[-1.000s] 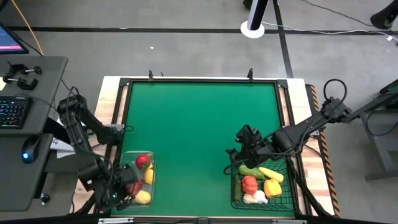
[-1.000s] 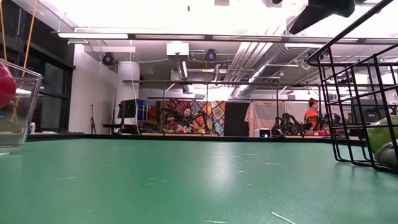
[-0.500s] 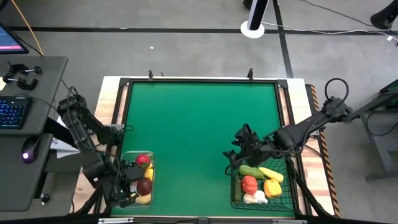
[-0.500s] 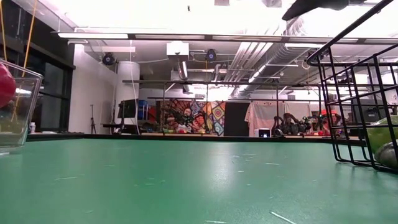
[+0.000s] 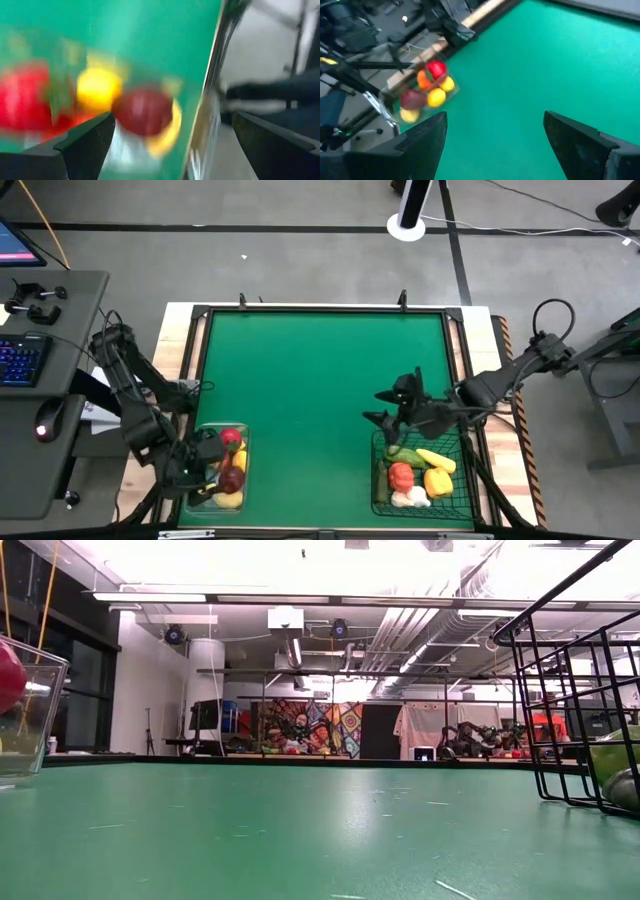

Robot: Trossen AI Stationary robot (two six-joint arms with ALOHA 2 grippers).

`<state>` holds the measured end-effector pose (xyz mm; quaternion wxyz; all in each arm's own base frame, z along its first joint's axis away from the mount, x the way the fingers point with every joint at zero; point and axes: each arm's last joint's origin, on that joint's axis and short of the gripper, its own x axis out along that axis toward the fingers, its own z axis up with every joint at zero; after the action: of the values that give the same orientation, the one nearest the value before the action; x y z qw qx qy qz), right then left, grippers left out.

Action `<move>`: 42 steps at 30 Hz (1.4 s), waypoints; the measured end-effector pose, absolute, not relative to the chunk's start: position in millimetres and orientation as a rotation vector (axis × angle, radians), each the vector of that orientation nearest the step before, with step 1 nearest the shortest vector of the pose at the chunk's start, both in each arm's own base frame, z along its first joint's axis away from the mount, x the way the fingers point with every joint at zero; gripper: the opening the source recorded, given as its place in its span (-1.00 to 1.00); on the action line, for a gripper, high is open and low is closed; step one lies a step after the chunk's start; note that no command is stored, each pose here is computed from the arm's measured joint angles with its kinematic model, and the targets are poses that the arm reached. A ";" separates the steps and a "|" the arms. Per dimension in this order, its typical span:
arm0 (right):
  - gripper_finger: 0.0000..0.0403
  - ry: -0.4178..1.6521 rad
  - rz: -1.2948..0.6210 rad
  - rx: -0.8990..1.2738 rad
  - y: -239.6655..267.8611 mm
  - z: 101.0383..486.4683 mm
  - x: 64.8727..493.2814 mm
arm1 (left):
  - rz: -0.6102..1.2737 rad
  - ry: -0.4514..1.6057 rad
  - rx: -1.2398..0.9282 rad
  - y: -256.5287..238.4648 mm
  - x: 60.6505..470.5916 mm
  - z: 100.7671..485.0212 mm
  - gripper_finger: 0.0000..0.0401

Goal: Sort produce into baskets
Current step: Return to Home Position

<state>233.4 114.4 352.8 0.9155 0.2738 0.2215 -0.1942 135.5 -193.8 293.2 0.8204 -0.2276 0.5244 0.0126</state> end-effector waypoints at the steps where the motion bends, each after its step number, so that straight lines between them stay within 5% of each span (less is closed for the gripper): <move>1: 0.60 0.441 -0.397 0.557 114.2 355.3 231.5 | 0.015 1.054 -0.462 -191.9 141.1 295.8 0.94; 11: 0.60 0.355 -0.470 0.521 99.9 370.3 211.7 | 0.115 0.774 -0.154 -111.3 202.7 319.5 0.89; 19: 0.60 0.437 -0.478 0.495 91.8 365.0 211.5 | 0.164 0.347 -0.128 -42.5 194.5 353.9 0.56; 25: 0.60 0.410 -0.520 0.569 85.3 365.4 214.6 | 0.122 0.138 -0.272 -25.3 168.0 296.3 0.06; 32: 0.60 0.437 -0.549 0.626 76.4 363.0 216.8 | 0.093 -0.062 -0.404 -19.0 140.8 229.7 -0.88; 42: 0.25 0.588 -0.596 0.618 70.1 352.3 208.2 | 0.105 -0.114 -0.431 -13.7 118.4 177.9 -0.98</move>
<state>208.2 70.1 352.3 0.8678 0.2950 0.2807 -0.2847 118.4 -13.7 177.9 0.9739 -0.2135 -0.0567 0.0519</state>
